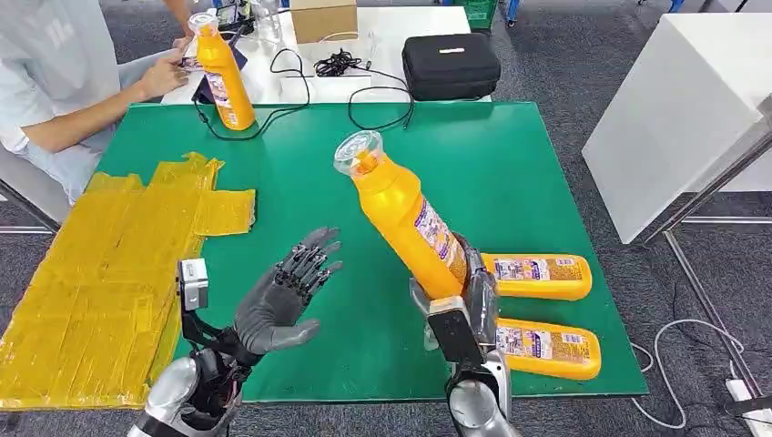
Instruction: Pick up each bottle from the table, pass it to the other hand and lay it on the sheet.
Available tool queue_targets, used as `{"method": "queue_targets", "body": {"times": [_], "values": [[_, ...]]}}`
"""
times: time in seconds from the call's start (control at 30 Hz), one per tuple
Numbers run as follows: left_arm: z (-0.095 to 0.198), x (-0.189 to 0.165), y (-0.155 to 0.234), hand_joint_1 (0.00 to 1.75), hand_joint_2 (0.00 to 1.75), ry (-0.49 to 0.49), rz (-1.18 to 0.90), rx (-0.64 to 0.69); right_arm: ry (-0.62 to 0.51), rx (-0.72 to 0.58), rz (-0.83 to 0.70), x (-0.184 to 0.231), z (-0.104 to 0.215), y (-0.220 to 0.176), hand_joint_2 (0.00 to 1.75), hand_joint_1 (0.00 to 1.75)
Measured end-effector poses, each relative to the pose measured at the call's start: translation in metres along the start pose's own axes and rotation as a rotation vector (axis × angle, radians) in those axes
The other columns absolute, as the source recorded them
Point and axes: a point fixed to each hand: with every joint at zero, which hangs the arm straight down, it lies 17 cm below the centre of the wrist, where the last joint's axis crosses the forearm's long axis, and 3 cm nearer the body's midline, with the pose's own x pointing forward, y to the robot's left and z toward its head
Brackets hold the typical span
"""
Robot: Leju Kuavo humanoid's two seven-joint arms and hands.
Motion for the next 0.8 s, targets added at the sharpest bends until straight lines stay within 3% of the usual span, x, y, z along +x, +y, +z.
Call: {"method": "queue_targets", "body": {"times": [0.4,0.8], "values": [[-0.020,-0.003,0.015,0.00,1.75,0.031,-0.019,0.036,-0.137,0.115,0.017,0.046,0.002,0.053,1.75,1.75],[-0.023,-0.003,0.022,0.00,1.75,0.025,-0.017,0.062,-0.181,0.233,0.043,0.059,0.021,0.096,1.75,1.75]]}}
